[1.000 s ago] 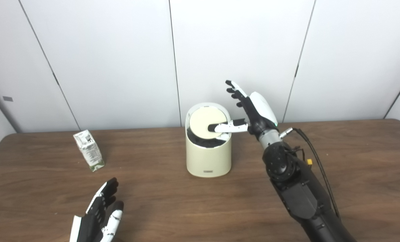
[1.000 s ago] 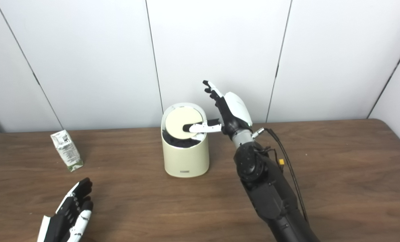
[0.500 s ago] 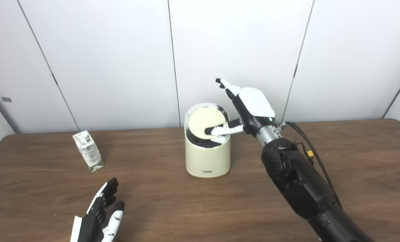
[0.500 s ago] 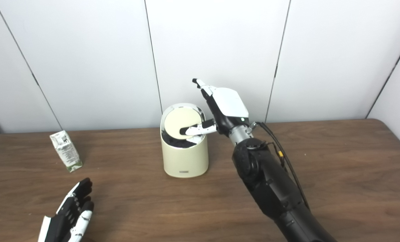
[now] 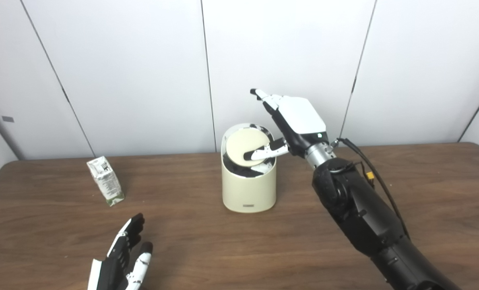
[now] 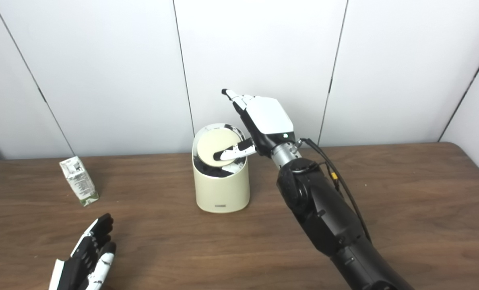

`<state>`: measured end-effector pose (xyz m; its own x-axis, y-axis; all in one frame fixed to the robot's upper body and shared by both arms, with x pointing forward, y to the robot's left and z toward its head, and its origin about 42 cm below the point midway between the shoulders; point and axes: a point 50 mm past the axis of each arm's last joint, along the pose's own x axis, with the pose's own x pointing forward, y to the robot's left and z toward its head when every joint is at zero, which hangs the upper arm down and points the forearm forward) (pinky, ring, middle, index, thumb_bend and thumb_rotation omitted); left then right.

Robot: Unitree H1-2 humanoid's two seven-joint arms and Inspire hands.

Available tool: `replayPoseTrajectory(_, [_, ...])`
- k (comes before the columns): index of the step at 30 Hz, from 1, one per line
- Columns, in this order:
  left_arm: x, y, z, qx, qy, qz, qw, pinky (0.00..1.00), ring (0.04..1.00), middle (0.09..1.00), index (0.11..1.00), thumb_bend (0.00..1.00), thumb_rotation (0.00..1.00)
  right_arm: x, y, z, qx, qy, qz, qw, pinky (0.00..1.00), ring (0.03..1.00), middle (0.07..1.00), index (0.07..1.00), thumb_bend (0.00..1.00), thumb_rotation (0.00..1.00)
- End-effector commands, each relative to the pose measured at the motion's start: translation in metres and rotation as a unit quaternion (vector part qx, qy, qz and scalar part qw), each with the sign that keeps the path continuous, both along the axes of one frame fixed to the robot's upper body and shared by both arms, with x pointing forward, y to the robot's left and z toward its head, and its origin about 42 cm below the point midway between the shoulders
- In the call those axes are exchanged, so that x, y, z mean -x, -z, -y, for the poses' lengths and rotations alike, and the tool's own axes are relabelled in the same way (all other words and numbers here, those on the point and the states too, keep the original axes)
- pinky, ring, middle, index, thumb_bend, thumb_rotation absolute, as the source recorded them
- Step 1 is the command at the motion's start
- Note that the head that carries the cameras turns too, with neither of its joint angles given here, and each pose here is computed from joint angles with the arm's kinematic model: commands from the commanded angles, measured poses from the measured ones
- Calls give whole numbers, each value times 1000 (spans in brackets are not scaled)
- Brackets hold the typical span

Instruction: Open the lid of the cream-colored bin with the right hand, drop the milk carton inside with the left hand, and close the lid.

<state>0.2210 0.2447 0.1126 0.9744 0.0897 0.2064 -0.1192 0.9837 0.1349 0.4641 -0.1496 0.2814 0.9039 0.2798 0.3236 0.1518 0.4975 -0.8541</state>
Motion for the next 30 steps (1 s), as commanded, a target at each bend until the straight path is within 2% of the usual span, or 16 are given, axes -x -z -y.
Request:
replayPoseTrajectory(1, [17, 23, 8, 19, -4, -40, 999, 910, 908, 899, 923, 395, 595, 0, -20, -6, -134, -17, -49, 990, 717, 820, 861, 918, 837, 642])
replayPoseTrajectory(3, [17, 24, 7, 23, -4, -38, 999, 910, 903, 897, 922, 392, 639, 4, -21, -6, -201, -26, -92, 975, 663, 802, 859, 916, 761, 710])
replayPoseTrajectory(5, [17, 24, 7, 27, -3, -37, 999, 910, 898, 899, 917, 374, 686, 9, -23, -5, -227, -28, -111, 967, 680, 810, 857, 913, 676, 738])
replayPoseTrajectory(8, [16, 24, 6, 34, -2, -37, 999, 925, 904, 903, 919, 358, 710, 17, -23, 0, -279, -30, -144, 949, 776, 850, 874, 919, 629, 775])
replayPoseTrajectory(11, [16, 25, 5, 36, 1, -36, 999, 918, 904, 905, 923, 362, 709, 22, -22, 7, -317, -35, -165, 933, 813, 861, 883, 929, 597, 796])
replayPoseTrajectory(15, [16, 25, 4, 29, 2, -35, 999, 920, 903, 904, 926, 361, 719, 35, -16, 17, -311, -33, -154, 937, 801, 850, 868, 913, 547, 818])
replayPoseTrajectory(21, [16, 25, 3, 35, 1, -35, 999, 913, 903, 905, 928, 354, 701, 70, -1, 39, -298, -32, -137, 944, 811, 858, 875, 916, 497, 852])
replayPoseTrajectory(25, [16, 24, 0, 28, -3, -34, 999, 920, 900, 903, 924, 350, 699, 92, 13, 55, -305, -24, -131, 943, 865, 872, 888, 932, 518, 891])
replayPoseTrajectory(30, [17, 24, -2, 39, -5, -39, 998, 922, 906, 907, 927, 366, 683, 113, 26, 69, -301, -13, -128, 945, 863, 874, 894, 934, 534, 941])
